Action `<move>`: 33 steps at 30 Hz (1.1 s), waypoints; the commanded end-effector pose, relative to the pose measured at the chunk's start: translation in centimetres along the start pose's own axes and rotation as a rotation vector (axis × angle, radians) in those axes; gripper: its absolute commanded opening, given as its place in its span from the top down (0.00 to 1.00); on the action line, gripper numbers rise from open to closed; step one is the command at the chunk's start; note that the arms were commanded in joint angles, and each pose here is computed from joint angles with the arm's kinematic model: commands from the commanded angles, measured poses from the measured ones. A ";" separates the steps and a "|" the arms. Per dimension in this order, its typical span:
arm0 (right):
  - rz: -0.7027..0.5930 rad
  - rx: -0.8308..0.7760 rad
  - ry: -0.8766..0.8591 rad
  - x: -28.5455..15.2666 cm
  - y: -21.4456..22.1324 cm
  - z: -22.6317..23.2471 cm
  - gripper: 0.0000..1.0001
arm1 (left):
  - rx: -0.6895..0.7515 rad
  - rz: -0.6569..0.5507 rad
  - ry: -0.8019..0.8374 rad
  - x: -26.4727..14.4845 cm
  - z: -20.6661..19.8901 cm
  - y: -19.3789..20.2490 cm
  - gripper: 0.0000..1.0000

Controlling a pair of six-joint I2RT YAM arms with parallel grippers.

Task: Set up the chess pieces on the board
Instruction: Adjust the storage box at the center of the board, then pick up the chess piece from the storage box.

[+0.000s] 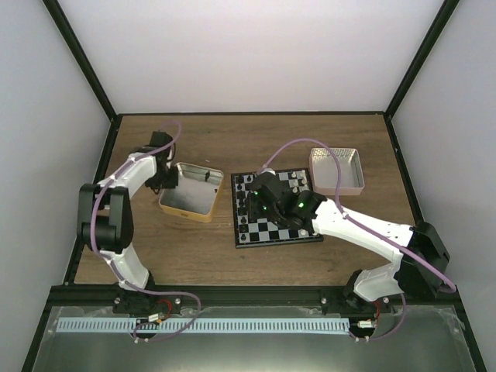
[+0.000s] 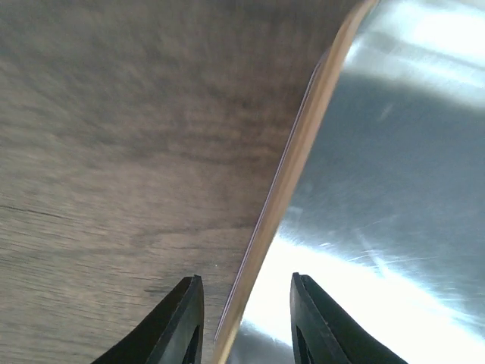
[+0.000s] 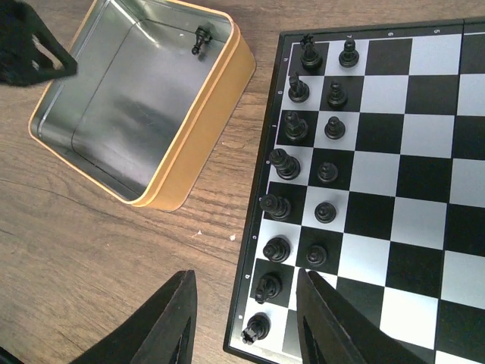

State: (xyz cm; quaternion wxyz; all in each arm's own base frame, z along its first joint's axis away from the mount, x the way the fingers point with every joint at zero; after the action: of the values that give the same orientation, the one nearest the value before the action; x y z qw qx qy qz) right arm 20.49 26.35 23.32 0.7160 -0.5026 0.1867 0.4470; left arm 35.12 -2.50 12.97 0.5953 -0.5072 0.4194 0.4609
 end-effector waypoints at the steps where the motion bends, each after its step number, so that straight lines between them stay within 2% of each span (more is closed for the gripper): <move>1: -0.034 0.006 -0.006 -0.3 -0.5 -0.1 0.63 | -0.068 -0.251 0.036 -5.9 0.2 -2.8 0.66; 7: -0.051 0.032 0.005 -0.1 -0.4 -0.5 0.63 | -0.014 -0.396 0.172 -8.6 -2.6 -3.2 0.66; 11: -0.064 0.052 0.008 0.1 -0.3 -0.7 0.62 | 0.049 -0.343 0.274 -7.1 -5.6 -3.3 0.66; 19: -0.072 0.081 0.009 0.4 -0.1 -1.3 0.62 | 0.155 -0.224 0.265 -1.6 -10.1 -3.9 0.65; 23: -0.074 0.084 0.014 0.5 -0.2 -1.6 0.62 | 0.141 -0.243 0.199 0.0 -10.5 -4.7 0.66; 33: -0.074 0.093 0.011 0.7 -0.4 -2.0 0.62 | 0.173 -0.255 0.245 2.2 -11.8 -4.8 0.69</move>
State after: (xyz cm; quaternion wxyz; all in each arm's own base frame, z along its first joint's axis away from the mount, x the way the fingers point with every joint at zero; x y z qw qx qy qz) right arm 21.29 25.15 21.44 0.7396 -0.4861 0.2025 0.4191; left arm 38.92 -13.51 10.89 0.6262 -0.5501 0.4655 0.2976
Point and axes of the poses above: each gripper's point midway between its finger pads, its own x axis out along the fingers, its own z axis along the line the jaws close on, y = z × x, the point moved 8 cm from there along -x, back along the fingers, and after that the axes turned 7 degrees about x, right-handed, at the moved point
